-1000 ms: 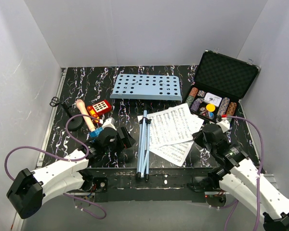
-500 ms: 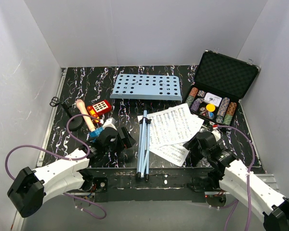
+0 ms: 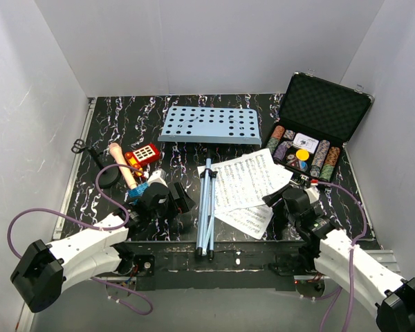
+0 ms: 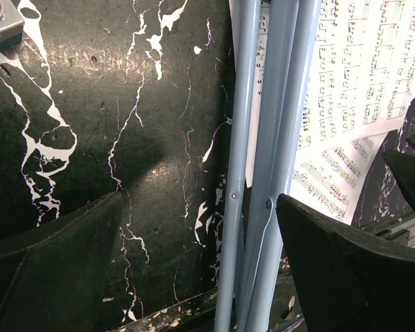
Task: Pack up the instrument practice props
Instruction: Pick up the sheet music from the center of the board.
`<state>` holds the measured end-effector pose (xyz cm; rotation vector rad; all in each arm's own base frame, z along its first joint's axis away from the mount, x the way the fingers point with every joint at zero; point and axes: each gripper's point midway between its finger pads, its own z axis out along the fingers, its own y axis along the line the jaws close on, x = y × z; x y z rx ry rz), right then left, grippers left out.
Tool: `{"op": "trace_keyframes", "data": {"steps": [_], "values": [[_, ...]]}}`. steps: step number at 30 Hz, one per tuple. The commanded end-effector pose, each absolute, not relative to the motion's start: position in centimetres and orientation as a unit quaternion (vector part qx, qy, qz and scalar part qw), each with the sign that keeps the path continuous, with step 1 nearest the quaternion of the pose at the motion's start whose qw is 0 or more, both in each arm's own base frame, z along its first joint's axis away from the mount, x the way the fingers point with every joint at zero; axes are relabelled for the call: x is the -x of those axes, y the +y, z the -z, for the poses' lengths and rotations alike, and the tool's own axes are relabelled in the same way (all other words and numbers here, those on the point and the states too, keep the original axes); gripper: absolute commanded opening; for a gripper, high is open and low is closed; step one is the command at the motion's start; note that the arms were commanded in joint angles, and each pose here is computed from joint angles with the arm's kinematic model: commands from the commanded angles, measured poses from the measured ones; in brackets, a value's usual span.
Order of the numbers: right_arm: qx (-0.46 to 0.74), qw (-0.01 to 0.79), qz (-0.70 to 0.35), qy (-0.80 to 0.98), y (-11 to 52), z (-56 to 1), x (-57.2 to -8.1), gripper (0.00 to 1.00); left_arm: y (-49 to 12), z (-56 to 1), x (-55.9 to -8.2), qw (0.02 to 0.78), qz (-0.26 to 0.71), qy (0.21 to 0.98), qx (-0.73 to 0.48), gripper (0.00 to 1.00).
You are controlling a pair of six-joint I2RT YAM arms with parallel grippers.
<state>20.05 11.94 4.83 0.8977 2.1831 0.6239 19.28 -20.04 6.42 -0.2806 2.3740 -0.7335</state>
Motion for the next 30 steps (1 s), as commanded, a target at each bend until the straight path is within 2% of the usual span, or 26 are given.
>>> {"op": "trace_keyframes", "data": {"steps": [1,10,20,30], "values": [[-0.371,0.365,-0.240,0.819,11.2,-4.7,-20.8,0.67,-20.7,-7.6,-19.7,0.325,0.294,0.893,0.104,0.93],[-0.384,0.419,-0.286,0.772,10.7,-4.5,-21.8,0.67,-20.5,-7.0,-19.5,0.325,0.290,0.894,0.104,0.93],[-0.372,0.436,-0.283,0.769,10.5,-5.2,-22.3,0.67,-20.9,-6.8,-19.9,0.323,0.291,0.894,0.106,0.93],[-0.352,0.442,-0.321,0.760,11.9,-4.5,-23.4,0.60,-20.7,-6.2,-19.7,0.323,0.286,0.896,0.102,0.93]]}}
